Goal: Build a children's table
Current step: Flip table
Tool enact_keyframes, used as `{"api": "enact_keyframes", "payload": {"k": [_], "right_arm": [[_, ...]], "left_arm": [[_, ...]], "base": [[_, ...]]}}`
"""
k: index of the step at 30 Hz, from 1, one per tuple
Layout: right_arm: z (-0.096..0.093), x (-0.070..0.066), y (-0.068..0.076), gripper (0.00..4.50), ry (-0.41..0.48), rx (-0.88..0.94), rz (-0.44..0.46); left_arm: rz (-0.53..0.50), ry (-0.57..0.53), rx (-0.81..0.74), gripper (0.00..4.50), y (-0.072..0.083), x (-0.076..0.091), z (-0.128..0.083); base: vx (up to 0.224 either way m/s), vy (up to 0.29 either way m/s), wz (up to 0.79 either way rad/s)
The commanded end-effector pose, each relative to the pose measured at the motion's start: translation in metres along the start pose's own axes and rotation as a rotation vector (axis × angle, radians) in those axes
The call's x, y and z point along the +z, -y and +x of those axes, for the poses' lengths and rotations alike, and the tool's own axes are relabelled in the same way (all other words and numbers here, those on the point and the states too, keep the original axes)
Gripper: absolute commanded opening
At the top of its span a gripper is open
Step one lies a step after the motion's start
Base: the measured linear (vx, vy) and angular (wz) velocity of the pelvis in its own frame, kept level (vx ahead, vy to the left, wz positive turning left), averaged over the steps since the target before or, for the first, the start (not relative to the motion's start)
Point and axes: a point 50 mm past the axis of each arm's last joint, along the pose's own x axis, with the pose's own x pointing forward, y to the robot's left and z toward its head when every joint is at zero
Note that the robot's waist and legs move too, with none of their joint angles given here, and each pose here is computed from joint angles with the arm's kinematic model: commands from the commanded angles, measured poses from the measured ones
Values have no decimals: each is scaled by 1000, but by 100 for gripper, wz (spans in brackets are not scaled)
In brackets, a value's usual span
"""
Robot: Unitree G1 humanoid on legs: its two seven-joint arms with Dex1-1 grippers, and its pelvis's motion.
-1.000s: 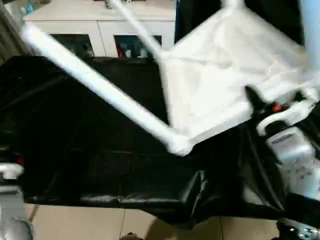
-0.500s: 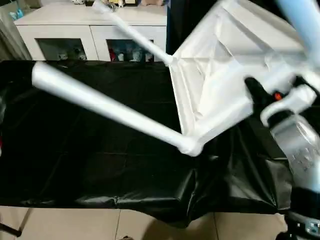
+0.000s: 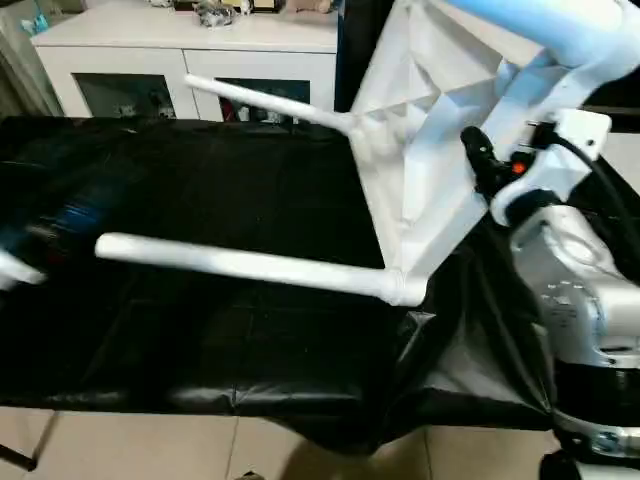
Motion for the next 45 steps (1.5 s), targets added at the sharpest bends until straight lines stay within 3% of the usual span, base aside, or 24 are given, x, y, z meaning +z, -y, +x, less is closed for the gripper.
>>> {"api": "enact_keyframes", "payload": {"k": [1, 11, 14, 27, 37, 40, 45], "right_arm": [[4, -5, -2, 198, -30, -25, -34], [14, -3, -17, 198, -35, 36, -81], [20, -1, -22, 198, -57, 73, -145], [24, -8, -32, 194, -121, 117, -216], [24, -21, -38, 194, -193, 134, -244], [25, -22, -39, 264, -193, 142, -219], [26, -24, -40, 298, -194, 142, -213]], "left_arm": [[-44, -53, -123, 358, 16, -2, 14], [-127, -137, -236, 358, 31, -28, 27], [-129, -188, -264, 358, 37, -37, 31], [-121, -216, -280, 358, 42, -43, 32], [-100, -242, -295, 358, 45, -46, 34], [-87, -253, -300, 358, 46, -47, 34], [-83, -258, -304, 358, 48, -48, 34]], "base": [[0, 0, 0], [0, 0, 0], [0, 0, 0], [0, 0, 0], [0, 0, 0], [0, 0, 0], [0, 0, 0]]}}
